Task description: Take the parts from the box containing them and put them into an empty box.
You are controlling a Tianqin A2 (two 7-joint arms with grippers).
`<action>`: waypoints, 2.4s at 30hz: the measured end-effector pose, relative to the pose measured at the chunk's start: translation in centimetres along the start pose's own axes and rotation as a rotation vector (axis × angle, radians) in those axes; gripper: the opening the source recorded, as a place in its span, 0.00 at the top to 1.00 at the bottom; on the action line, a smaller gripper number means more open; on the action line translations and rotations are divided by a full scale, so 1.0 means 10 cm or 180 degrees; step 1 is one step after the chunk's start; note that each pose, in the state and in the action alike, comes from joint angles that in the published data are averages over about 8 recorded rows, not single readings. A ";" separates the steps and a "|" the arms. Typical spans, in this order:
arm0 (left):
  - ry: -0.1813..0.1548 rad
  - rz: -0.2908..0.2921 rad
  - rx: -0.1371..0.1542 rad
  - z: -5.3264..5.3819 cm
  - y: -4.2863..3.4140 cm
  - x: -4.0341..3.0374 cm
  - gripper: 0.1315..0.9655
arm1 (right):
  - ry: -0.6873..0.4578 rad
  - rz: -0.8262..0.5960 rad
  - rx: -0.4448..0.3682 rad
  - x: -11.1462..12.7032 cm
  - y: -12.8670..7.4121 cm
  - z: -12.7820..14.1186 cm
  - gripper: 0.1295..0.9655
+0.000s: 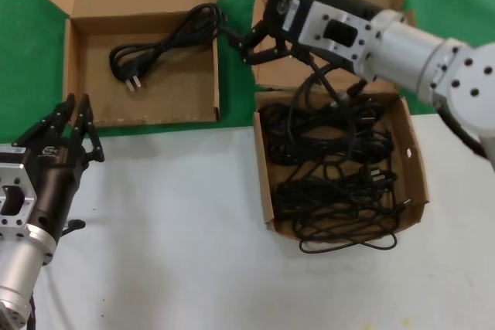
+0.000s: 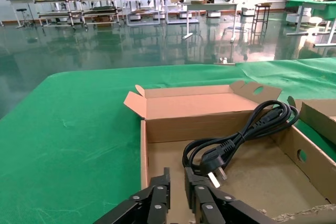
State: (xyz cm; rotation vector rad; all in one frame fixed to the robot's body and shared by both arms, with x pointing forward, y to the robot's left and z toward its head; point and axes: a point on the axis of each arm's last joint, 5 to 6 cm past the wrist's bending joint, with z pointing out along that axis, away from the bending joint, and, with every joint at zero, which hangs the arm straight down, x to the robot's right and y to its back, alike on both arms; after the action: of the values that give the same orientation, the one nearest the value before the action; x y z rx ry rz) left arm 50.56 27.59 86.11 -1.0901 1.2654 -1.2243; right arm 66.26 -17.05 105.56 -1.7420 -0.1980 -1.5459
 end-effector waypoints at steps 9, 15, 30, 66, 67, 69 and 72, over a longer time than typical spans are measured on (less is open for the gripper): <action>-0.0014 -0.0001 -0.0008 0.00 0.008 -0.005 0.83 | 0.0188 0.0476 -0.0046 -0.26 0.14 -0.17 0.03; -0.0024 -0.0002 -0.0014 -0.01 0.014 -0.008 0.73 | 0.0325 0.0795 -0.0101 -0.44 0.23 -0.31 0.01; -0.0048 -0.0006 -0.0029 -0.02 0.027 -0.017 0.40 | 0.0684 0.1548 -0.0316 -0.85 0.44 -0.70 0.00; -0.0105 -0.0013 -0.0063 -0.04 0.060 -0.036 0.00 | 0.1634 0.3010 -0.1168 -1.70 0.72 -1.86 0.00; -0.0105 -0.0013 -0.0064 -0.04 0.060 -0.037 0.00 | 0.1645 0.3023 -0.1179 -1.71 0.72 -1.87 0.00; -0.0106 -0.0013 -0.0064 -0.04 0.060 -0.037 0.00 | 0.1657 0.3037 -0.1191 -1.72 0.72 -1.88 0.00; -0.0106 -0.0013 -0.0064 -0.04 0.060 -0.037 0.00 | 0.1660 0.3040 -0.1195 -1.72 0.72 -1.89 0.00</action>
State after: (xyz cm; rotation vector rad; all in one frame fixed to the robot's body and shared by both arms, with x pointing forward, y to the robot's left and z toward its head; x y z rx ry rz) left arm 50.24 28.03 85.53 -1.1237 1.2532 -1.1939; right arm 51.61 -27.56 86.06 -1.2811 1.0854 -1.2494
